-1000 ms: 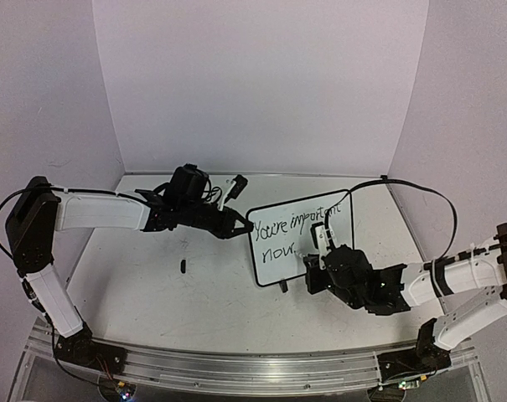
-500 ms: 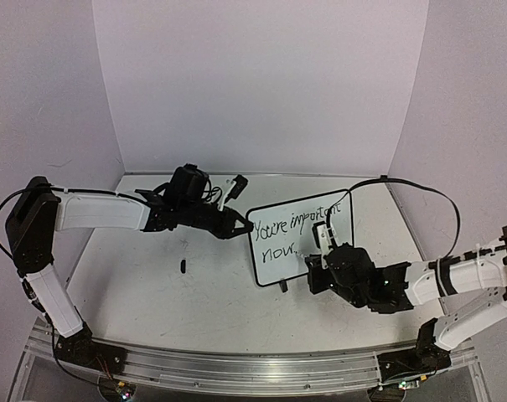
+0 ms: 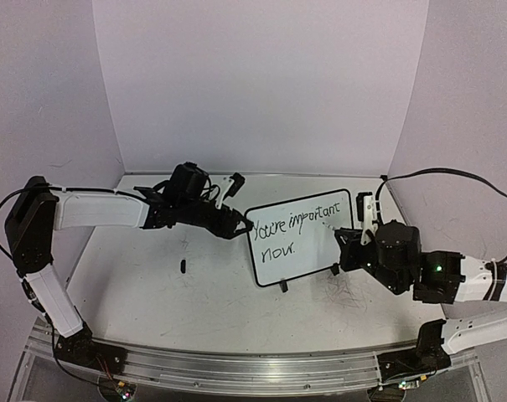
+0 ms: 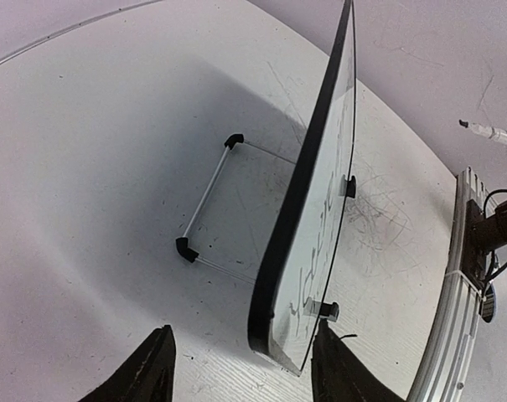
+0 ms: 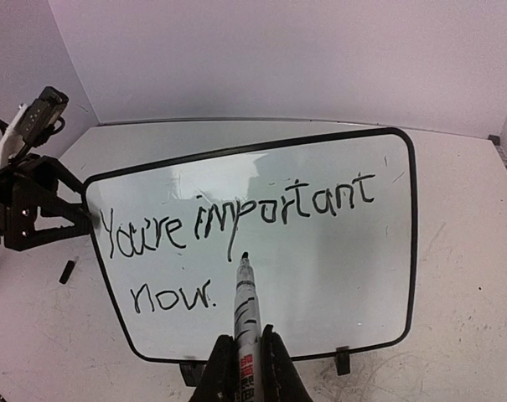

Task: Write a sentence on the whiteboard
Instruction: Adjust the pen cap at the center of the board.

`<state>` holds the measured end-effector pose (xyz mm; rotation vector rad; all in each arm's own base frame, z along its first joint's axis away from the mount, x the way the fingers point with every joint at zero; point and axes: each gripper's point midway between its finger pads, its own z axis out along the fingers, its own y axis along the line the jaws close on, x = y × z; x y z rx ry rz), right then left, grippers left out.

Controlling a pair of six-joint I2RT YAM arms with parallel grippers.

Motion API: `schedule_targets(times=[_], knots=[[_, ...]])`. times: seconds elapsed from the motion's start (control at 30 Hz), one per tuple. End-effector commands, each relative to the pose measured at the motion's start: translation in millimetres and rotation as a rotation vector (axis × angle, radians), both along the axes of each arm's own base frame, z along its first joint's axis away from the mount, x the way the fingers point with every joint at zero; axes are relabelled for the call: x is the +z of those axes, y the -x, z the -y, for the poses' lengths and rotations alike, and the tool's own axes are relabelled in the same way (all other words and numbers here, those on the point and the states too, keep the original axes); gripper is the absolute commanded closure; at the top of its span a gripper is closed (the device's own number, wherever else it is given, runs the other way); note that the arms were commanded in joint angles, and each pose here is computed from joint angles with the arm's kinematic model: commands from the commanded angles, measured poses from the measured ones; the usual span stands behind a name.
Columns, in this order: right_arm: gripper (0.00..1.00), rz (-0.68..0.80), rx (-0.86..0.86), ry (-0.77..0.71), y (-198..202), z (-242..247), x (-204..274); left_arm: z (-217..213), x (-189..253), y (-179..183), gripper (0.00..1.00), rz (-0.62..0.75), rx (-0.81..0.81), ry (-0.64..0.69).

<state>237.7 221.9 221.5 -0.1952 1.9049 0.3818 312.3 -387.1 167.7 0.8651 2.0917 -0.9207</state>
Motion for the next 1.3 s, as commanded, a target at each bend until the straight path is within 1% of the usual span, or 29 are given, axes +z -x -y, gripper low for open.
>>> schedule_targets(times=[0.0,0.03,0.17,0.3,0.43,0.53,0.63,0.73,0.83,0.97,1.07,1.17,1.27], knots=[[1.0,0.075,-0.06,-0.037,-3,16,41,-8,70,-7,0.39,0.091,0.064,0.075],[1.0,0.081,-0.062,-0.035,-3,17,42,-13,77,-5,0.35,0.091,0.082,0.084],[1.0,0.099,-0.089,-0.043,-3,25,46,-40,93,4,0.3,0.068,0.192,0.109],[1.0,0.13,-0.09,-0.112,-4,23,58,-84,82,14,0.27,-0.017,0.393,0.11],[1.0,0.146,-0.069,-0.138,-5,16,56,-117,31,32,0.3,-0.209,0.547,0.034],[1.0,0.135,-0.053,-0.13,-6,10,51,-144,0,41,0.3,-0.269,0.643,-0.063],[1.0,0.116,-0.029,-0.145,-4,4,46,-165,-25,42,0.3,-0.317,0.704,-0.179],[1.0,0.11,-0.004,-0.168,-1,1,46,-172,-47,34,0.3,-0.388,0.704,-0.227],[1.0,0.11,0.015,-0.181,1,0,48,-167,-72,26,0.31,-0.468,0.632,-0.276],[1.0,0.107,0.025,-0.221,5,2,51,-161,-96,13,0.35,-0.489,0.596,-0.38],[1.0,0.1,0.03,-0.241,7,4,49,-156,-110,6,0.36,-0.506,0.586,-0.413],[1.0,0.102,0.048,-0.232,9,1,49,-151,-120,9,0.32,-0.549,0.575,-0.418],[1.0,0.11,0.042,-0.231,9,4,51,-159,-129,12,0.27,-0.552,0.61,-0.446]])
